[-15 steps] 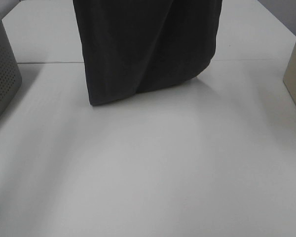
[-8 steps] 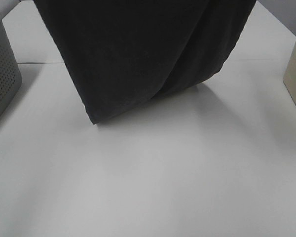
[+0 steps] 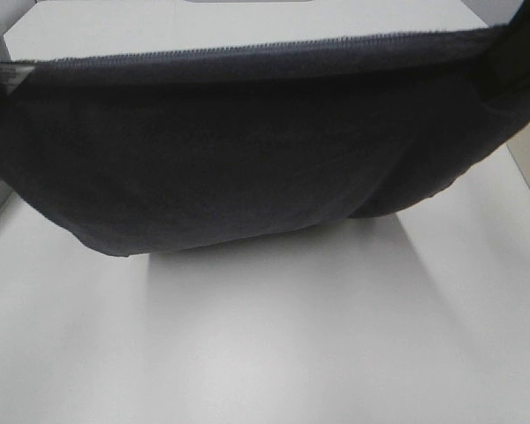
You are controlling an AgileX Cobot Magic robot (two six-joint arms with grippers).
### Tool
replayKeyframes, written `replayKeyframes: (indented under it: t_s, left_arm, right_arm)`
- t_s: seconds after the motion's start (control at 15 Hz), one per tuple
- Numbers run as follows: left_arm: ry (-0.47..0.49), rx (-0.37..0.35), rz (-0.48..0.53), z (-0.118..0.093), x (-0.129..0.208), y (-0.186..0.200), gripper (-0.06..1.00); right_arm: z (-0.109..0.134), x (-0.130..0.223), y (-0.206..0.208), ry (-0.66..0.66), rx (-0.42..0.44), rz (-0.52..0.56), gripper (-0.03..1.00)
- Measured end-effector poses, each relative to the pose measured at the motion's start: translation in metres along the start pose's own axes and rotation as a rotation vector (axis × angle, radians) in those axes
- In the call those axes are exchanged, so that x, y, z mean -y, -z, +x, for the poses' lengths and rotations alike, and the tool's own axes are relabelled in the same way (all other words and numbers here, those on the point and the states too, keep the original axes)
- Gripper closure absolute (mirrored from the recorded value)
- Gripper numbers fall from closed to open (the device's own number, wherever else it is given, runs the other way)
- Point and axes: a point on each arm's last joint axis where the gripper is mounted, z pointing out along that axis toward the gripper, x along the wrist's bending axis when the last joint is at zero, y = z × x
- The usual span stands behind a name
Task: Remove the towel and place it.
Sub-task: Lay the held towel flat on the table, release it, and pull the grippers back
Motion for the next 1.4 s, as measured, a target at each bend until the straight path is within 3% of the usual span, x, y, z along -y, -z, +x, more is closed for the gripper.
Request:
replayKeyframes:
  t_s: [0.33, 0.73, 1.0, 1.2, 1.4]
  left_arm:
    - [0.071, 0.090, 0.092, -0.007, 0.042, -0.022, 0.94]
    - [0.227, 0.251, 0.326, -0.013, 0.107, -0.077, 0.94]
    - [0.286, 0.352, 0.426, -0.019, 0.137, -0.099, 0.94]
    - [0.285, 0.376, 0.472, -0.020, 0.140, -0.108, 0.94]
    - [0.194, 0.401, 0.625, -0.039, 0.147, -0.128, 0.94]
  right_arm:
    - [-0.007, 0.038, -0.024, -0.071, -0.037, 0.098, 0.96]
    - [-0.024, 0.085, -0.075, -0.182, -0.058, 0.333, 0.96]
    - [-0.035, 0.118, -0.103, -0.254, -0.053, 0.498, 0.96]
    - [-0.039, 0.123, -0.118, -0.284, -0.050, 0.583, 0.96]
    - [-0.046, 0.123, -0.128, -0.275, -0.025, 0.653, 0.96]
